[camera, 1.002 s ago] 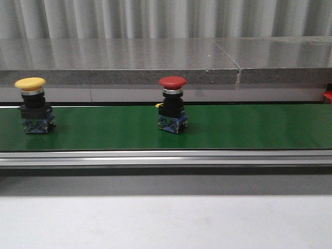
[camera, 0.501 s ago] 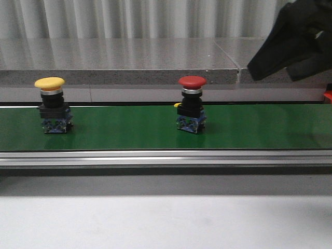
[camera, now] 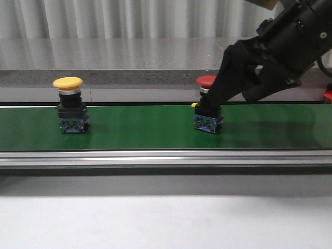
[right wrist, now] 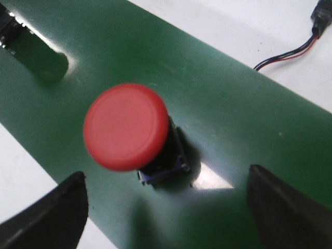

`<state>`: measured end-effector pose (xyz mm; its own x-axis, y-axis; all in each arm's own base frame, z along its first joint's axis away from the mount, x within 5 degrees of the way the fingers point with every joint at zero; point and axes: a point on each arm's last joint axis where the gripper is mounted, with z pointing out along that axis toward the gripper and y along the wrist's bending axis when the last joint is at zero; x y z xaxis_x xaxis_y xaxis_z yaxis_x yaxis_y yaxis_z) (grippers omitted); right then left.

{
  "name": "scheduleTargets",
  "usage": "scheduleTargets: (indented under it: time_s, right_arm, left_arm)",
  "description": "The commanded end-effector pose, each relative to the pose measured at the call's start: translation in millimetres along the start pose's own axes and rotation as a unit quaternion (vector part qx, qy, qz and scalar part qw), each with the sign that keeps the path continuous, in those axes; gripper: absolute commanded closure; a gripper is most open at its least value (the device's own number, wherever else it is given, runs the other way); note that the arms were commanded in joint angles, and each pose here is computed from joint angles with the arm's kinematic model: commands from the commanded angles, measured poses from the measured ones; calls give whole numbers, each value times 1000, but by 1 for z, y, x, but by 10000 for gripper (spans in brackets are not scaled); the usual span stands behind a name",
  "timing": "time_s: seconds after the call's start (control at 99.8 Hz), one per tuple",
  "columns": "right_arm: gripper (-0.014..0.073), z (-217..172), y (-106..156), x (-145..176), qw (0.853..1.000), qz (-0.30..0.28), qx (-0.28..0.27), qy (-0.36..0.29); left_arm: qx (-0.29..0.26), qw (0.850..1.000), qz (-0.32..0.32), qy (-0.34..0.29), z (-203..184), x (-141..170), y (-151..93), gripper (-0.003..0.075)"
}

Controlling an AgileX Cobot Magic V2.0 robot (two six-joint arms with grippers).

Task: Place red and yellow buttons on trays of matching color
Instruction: 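Lower the right gripper onto the red button on the belt and grasp it, then lift the red button into the red tray and open the right gripper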

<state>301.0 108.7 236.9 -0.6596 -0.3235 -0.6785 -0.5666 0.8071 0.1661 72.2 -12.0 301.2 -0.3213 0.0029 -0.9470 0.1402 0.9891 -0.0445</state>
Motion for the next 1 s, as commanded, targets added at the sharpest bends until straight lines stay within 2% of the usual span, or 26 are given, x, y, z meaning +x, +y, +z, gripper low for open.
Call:
scheduleTargets:
  time_s: [0.0,0.271,0.321,0.391,0.511,0.561,0.782,0.872,0.992]
  right_arm:
    - [-25,-10,0,-21,999,-3,6,-43]
    - [-24,-3,-4,-29,999,-3,11,-47]
    - [-1,-4,-5,-30,999,-4,13,-50]
    - [101,-4,-5,-30,999,-5,14,-50]
    - [369,-4,-5,-30,999,-7,13,-48]
    - [426,-4,-4,-30,999,-8,11,-47]
    - [433,-23,-12,-43,998,-19,19,-59]
    - [433,-48,-28,-55,996,-5,37,-83]
    - [433,-86,-63,-67,990,32,77,-115]
  left_arm:
    - [4,999,-3,-45,-3,-14,-1,741]
    - [4,999,-3,-45,-3,-14,-1,741]
    - [4,999,-3,-45,-3,-14,-1,741]
    - [4,999,-3,-45,-3,-14,-1,741]
    - [4,999,-3,-45,-3,-14,-1,741]
    - [4,999,-3,-45,-3,-14,-1,741]
    - [4,999,-3,-45,-3,-14,-1,741]
    - [4,999,-3,-45,-3,-14,-1,741]
    - [4,999,-3,-45,-3,-14,-1,741]
